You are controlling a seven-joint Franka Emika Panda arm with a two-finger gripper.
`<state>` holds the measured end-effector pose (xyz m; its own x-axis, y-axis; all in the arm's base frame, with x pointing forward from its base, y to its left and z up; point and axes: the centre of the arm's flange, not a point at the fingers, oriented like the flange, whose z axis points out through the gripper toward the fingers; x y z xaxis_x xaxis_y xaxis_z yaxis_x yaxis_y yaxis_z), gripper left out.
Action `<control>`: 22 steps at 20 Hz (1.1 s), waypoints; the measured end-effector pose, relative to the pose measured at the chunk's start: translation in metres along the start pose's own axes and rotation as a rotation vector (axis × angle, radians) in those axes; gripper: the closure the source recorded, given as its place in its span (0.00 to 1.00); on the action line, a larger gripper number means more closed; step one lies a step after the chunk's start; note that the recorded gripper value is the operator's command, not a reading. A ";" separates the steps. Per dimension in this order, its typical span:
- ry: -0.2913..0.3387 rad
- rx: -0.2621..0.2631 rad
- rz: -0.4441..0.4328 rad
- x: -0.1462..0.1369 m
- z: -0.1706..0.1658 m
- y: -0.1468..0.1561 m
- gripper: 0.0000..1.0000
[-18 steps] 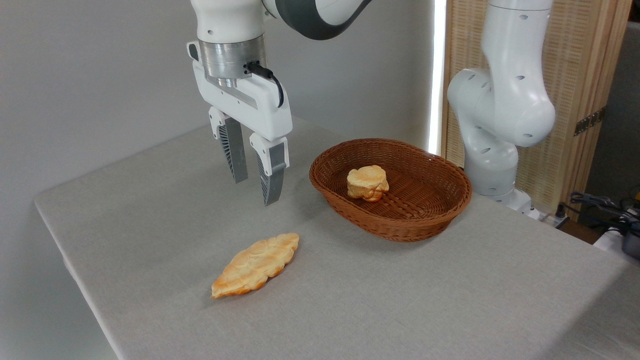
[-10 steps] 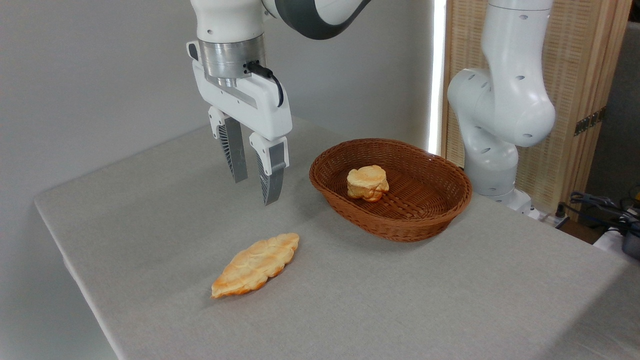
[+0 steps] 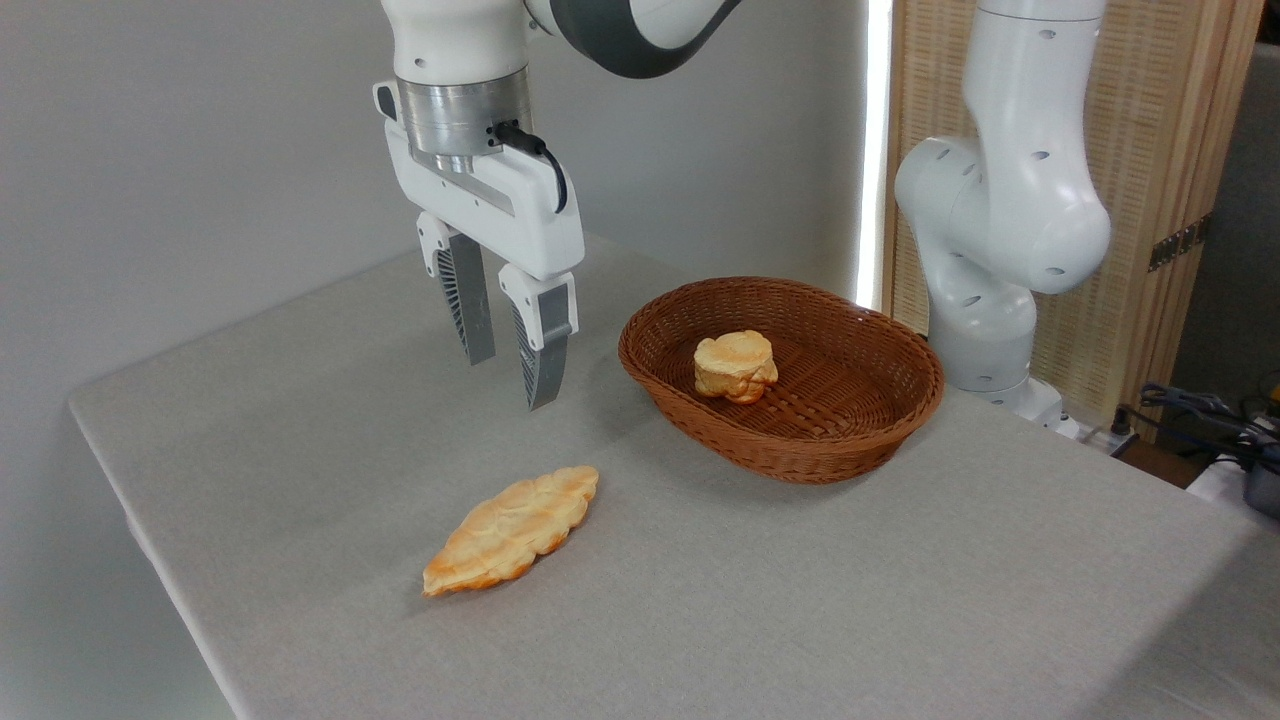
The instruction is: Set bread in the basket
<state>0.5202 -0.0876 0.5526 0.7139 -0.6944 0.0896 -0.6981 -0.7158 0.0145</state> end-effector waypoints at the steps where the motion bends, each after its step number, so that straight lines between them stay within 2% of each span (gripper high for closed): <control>1: 0.000 0.000 0.000 0.000 0.000 0.000 0.00; 16: -0.001 0.000 0.000 0.000 0.000 0.000 0.00; 22: -0.012 -0.006 -0.005 0.000 0.010 -0.003 0.00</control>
<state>0.5226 -0.0862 0.5420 0.7180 -0.6916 0.0777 -0.6948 -0.7189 0.0209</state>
